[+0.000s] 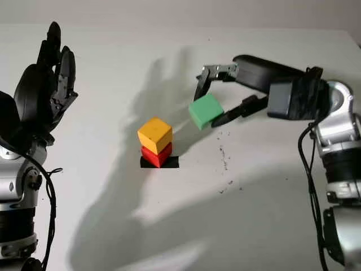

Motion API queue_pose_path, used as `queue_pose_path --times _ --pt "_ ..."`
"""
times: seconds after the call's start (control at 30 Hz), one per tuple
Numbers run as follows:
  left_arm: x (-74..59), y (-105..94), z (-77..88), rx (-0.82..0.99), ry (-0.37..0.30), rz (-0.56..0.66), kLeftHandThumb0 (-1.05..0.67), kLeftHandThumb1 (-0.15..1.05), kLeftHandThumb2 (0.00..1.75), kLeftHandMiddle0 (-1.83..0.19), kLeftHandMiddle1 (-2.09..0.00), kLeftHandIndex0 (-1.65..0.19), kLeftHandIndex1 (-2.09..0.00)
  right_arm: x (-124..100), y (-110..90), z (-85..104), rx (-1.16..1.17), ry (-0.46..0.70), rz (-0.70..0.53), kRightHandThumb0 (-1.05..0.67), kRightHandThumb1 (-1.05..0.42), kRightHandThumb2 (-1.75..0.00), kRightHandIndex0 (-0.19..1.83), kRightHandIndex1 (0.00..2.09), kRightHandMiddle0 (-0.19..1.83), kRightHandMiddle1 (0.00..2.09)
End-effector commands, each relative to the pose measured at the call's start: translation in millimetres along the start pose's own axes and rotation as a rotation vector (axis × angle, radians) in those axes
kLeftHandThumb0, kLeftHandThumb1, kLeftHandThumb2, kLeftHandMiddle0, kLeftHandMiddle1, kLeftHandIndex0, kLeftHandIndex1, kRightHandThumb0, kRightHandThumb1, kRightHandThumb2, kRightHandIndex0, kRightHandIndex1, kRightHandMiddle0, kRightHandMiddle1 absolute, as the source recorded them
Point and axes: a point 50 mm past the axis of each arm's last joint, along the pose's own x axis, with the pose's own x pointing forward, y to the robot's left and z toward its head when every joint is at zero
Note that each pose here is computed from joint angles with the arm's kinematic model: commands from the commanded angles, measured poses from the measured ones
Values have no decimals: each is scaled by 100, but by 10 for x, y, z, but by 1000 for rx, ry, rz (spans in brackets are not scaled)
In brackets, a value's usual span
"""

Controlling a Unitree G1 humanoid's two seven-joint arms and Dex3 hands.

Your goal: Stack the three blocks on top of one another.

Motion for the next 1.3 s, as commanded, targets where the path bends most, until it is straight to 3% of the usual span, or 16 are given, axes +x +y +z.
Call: queue_pose_path --times 0.0,0.2,0.5,0.77,1.27 --pt "-20 29 16 13 -8 2 -73 105 61 19 0 19 0 57 -171 100 14 -40 -36 -42 -88 -5 35 7 54 127" --pt "-27 28 4 7 -2 1 -74 105 61 19 0 19 0 279 -303 268 13 -87 -23 -48 -85 -5 39 9 61 133" --pt "-32 19 -2 3 -5 15 -75 105 61 19 0 19 0 605 -162 430 74 -170 139 -49 -88 -6 35 6 52 148" --pt "-47 45 30 12 -9 28 -75 105 59 19 0 19 0 755 -12 472 88 -161 283 -50 -90 -6 34 5 46 152" --pt "-35 43 45 3 -7 35 -75 105 56 19 0 19 0 849 193 437 181 -175 401 -54 -90 -5 34 5 48 156"
